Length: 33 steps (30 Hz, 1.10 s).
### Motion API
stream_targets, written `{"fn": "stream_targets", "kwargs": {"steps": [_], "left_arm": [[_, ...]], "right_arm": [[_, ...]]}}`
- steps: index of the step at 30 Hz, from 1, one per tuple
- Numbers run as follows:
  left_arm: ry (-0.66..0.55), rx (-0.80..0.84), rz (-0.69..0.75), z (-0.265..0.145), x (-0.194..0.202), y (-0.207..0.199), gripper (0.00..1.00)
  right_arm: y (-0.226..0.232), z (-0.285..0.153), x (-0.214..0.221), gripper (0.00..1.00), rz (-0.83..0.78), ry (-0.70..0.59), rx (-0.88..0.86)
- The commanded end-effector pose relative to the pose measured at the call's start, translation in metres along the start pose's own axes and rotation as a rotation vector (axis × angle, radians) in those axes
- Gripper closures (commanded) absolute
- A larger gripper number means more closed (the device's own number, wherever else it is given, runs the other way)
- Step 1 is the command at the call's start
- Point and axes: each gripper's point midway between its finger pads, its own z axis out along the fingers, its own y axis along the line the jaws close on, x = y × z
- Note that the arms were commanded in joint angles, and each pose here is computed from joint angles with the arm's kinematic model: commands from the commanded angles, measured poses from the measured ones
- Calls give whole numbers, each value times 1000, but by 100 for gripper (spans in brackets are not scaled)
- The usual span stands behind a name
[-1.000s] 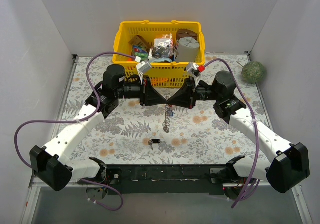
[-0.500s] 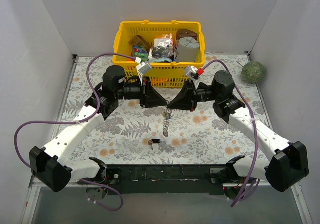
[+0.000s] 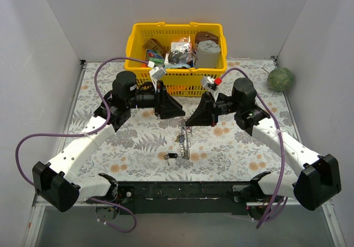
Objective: Put the keys on the keyring
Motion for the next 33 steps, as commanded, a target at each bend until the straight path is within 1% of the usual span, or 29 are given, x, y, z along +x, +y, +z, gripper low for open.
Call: {"fn": "stream_targets", "kwargs": {"steps": [1, 4, 5, 6, 14, 21, 24, 27, 28, 33], "left_arm": [[-2, 54, 43, -6, -5, -17, 48], [18, 58, 35, -7, 0, -17, 49], [27, 58, 26, -7, 2, -17, 52], [30, 55, 24, -7, 3, -15, 53], [83, 39, 11, -5, 14, -12, 54], [129, 13, 1, 4, 24, -7, 58], [140, 4, -2, 6, 27, -5, 62], [138, -9, 3, 6, 27, -3, 69], [139, -17, 5, 6, 27, -1, 73], [140, -44, 16, 5, 28, 3, 76]], "right_arm": [[7, 0, -16, 99, -71, -16, -6], [6, 1, -17, 99, -71, -17, -1], [5, 1, -17, 99, -68, -17, -1], [5, 1, -17, 99, -68, -17, -1], [4, 1, -16, 99, -60, -14, -2], [2, 2, -15, 99, -51, -13, 2], [1, 2, -14, 99, -46, -12, 2], [2, 1, -14, 99, -48, -12, 2], [2, 2, -14, 99, -46, -11, 1], [3, 1, -13, 99, -49, -11, -4]]}}
